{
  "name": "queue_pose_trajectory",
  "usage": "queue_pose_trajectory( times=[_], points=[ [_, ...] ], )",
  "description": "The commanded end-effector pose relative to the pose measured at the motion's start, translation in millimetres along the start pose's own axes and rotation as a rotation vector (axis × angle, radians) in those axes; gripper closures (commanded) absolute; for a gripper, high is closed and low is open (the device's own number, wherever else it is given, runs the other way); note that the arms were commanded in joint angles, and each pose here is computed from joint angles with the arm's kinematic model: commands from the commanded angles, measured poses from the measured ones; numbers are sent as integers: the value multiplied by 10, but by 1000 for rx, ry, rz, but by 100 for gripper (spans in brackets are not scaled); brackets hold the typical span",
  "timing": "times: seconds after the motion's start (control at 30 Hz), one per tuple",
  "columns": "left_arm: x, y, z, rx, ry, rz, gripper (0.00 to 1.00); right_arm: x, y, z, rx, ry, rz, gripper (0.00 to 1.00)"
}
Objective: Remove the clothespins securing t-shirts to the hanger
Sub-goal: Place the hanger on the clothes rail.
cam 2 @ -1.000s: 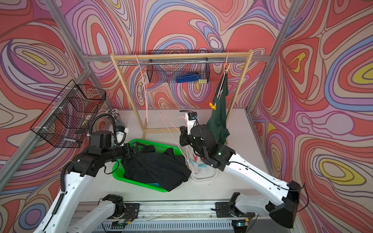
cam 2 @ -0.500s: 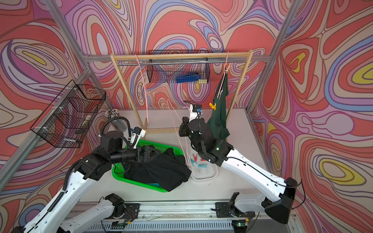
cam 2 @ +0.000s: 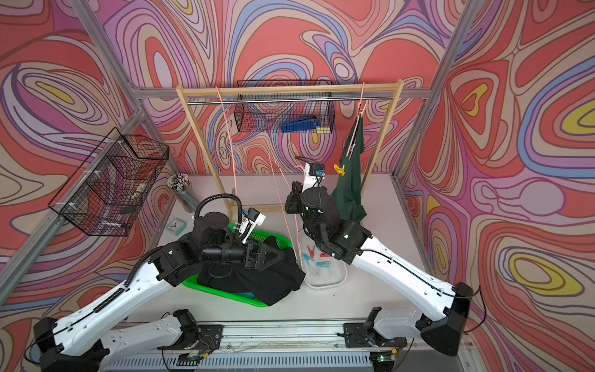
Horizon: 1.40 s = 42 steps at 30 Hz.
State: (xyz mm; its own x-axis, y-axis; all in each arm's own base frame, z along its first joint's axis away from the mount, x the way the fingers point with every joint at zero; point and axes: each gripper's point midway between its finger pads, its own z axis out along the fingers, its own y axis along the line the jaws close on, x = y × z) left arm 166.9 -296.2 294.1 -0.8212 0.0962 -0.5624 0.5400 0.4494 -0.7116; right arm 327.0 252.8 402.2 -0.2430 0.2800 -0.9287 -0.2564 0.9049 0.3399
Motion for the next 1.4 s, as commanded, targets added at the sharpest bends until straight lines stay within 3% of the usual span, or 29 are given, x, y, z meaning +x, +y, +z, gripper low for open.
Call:
queue_pose_trajectory(
  times=[0.0,0.27,0.53,0.83,0.93,1.07,1.2,1.27,1.37],
  points=[
    [-123,-60,131,-4,-45,-4,0,-151,22,-6,5,-45,34,100],
    [-108,-43,502,-17,-30,3,1,-157,1,-20,10,-53,47,100],
    [-173,36,646,-13,-78,-35,19,-139,8,-40,-5,-49,38,100],
    [-128,168,847,-36,-49,-71,29,-167,-4,-70,-6,-60,44,100],
    [-116,159,892,-26,-35,-79,41,-167,-14,-78,-5,-60,45,100],
    [-101,142,924,-15,-22,-94,72,-189,-26,-95,-1,-67,46,100],
    [-91,134,937,-8,-13,-109,91,-196,-21,-97,-3,-69,48,100],
    [-94,124,936,-4,-12,-113,98,-178,-14,-85,-3,-62,44,100],
    [-101,109,916,-2,-17,-117,100,-163,-13,-80,-4,-53,41,100]
  ],
)
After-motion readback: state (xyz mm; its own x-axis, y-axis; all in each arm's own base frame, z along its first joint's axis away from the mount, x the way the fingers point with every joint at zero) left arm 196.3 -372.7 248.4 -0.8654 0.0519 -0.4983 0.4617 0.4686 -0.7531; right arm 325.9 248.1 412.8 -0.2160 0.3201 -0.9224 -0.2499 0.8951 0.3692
